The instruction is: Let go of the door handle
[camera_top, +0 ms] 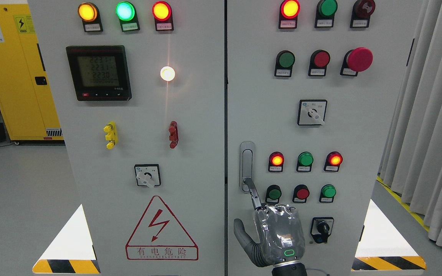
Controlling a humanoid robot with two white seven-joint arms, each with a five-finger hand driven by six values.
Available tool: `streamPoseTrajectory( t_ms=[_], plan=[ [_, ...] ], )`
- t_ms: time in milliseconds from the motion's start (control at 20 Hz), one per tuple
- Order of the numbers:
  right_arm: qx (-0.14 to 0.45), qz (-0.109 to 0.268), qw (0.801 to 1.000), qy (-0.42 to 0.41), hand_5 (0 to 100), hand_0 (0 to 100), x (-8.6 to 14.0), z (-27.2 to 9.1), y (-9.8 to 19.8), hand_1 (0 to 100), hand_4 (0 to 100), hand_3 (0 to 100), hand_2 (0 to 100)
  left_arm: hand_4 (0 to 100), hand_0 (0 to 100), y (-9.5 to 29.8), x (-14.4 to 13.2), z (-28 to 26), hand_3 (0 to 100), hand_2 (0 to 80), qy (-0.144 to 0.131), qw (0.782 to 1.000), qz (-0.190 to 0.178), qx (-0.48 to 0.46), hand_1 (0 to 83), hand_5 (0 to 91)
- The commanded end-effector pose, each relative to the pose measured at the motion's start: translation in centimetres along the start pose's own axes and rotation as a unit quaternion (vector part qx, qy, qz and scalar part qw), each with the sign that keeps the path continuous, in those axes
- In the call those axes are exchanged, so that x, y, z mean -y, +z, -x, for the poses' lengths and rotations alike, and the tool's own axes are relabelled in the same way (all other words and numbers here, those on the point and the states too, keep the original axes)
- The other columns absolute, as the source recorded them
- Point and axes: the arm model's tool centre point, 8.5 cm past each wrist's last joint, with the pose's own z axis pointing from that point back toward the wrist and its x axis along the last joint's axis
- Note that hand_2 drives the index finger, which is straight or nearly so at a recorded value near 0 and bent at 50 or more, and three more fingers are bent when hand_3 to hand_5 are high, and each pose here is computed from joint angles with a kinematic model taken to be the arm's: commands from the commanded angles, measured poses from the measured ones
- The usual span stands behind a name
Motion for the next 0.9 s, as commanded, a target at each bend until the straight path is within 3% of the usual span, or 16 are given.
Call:
streamPoseTrajectory(
  t_ms=[0,852],
  plan=[
    [0.002,-0.005,1.0,-0.002,100,50,-0.22,-0.17,0.13,39,100,100,4,0,12,0.0,0.0,0.0,0,0.0,-0.001,1.0,0.0,0.0,55.6,0.0],
    [0.002,-0.011,1.0,-0.005,100,51,-0.4,-0.22,0.29,39,100,100,5,0,12,0.0,0.0,0.0,0,0.0,0.0,1.0,0.0,0.0,55.6,0.0]
  ],
)
